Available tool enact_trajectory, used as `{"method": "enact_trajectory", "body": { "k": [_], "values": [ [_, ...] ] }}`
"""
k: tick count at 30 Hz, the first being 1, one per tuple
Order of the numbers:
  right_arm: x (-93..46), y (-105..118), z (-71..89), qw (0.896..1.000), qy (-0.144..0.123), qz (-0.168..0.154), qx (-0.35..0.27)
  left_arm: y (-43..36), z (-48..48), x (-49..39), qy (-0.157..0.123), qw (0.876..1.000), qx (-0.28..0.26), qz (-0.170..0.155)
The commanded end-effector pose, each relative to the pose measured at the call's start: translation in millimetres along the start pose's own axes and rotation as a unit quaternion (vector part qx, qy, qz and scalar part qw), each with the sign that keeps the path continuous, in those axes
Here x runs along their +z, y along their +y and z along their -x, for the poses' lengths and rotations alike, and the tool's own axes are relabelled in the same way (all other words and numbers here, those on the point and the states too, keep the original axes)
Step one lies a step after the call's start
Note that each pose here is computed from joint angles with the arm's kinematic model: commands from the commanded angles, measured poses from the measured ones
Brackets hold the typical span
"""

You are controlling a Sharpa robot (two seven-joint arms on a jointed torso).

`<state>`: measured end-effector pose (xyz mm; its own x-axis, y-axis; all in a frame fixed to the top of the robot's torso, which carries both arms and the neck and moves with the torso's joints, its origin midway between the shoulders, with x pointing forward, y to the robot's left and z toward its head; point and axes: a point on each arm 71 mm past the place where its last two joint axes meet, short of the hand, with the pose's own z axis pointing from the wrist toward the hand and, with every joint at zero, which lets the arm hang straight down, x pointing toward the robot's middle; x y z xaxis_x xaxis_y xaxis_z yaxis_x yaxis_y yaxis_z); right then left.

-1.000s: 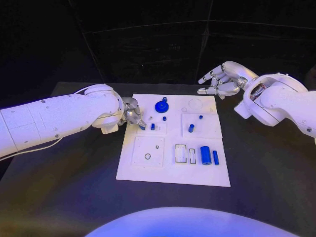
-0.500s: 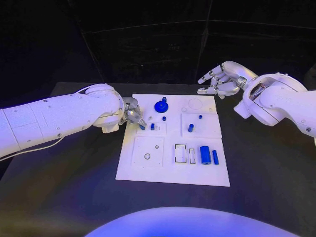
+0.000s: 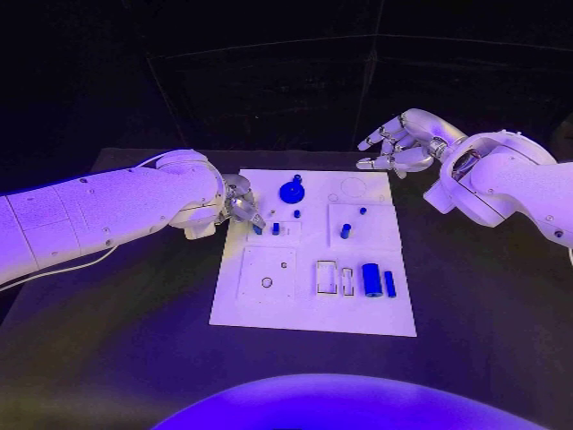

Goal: Assemble the parts on the task board

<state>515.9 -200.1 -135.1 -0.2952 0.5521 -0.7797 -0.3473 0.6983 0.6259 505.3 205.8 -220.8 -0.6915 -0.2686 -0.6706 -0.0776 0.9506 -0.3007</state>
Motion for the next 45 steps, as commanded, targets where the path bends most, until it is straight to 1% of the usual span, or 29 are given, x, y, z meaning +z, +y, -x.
{"method": "enact_trajectory", "body": {
  "k": [1, 29, 36, 40, 45],
  "values": [
    [0.1, 1.7, 0.6, 1.0, 0.001, 0.004, -0.001, 1.3, -3.3, 1.2, 0.011, 1.0, 0.009, 0.009],
    [-0.3, 1.6, 0.8, 1.0, 0.001, 0.004, -0.001, 1.7, -1.4, 3.0, 0.004, 1.0, 0.004, 0.014],
    [-0.5, 1.3, 1.1, 1.0, 0.0, 0.004, -0.001, 3.1, 0.9, 2.3, -0.01, 1.0, -0.005, 0.011],
    [-0.5, 1.3, 1.2, 1.0, 0.0, 0.004, -0.001, 4.7, 3.1, 1.3, -0.023, 1.0, -0.015, 0.007],
    [-0.5, 0.9, 1.4, 1.0, 0.0, 0.004, -0.001, 6.5, 6.6, -0.4, -0.041, 0.998, -0.05, -0.011]
  ]
}}
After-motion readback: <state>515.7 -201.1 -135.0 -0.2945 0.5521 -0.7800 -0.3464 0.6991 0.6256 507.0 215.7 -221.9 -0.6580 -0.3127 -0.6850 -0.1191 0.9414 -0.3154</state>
